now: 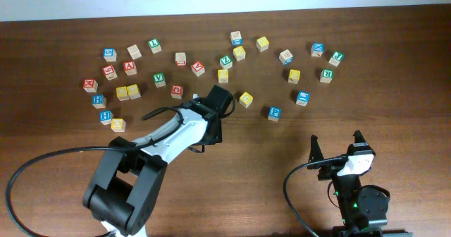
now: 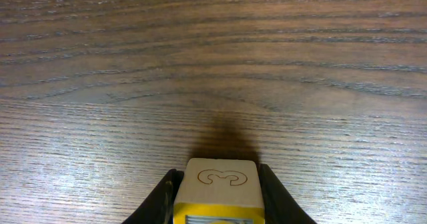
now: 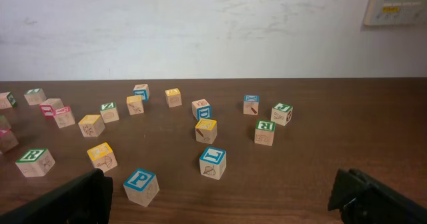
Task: Spell out CVPR
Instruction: 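Lower the yellow C block at table center and open the left gripper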
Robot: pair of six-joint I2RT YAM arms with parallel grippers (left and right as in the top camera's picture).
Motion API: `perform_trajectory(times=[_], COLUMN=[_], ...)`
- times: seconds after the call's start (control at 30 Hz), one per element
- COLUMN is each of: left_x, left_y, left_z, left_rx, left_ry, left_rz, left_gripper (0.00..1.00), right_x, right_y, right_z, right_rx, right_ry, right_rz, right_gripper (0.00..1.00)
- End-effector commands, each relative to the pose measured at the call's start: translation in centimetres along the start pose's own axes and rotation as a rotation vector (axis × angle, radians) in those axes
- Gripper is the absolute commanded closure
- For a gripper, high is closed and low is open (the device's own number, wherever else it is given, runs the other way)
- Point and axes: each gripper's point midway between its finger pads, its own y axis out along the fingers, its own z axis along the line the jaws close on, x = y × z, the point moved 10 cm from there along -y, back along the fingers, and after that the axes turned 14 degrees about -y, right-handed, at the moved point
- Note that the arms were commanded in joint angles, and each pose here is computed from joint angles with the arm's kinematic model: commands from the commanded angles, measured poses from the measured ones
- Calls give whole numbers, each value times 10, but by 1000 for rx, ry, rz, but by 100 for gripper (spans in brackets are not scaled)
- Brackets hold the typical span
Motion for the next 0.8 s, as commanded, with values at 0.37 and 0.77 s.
perform_trajectory(times=[0.37,0.77], left_x=[-1,39], left_y=[2,-43], left_z=[-6,-16], left_rx=[-51,-61], left_ry=[50,16], left_rz=[45,-30], left_gripper=[69,43], right_x=[-2,-2], right_y=[0,0], right_z=[-1,-1], right_rx=[-8,-8], right_ry=[1,1], right_rz=[6,6], right_gripper=[2,2])
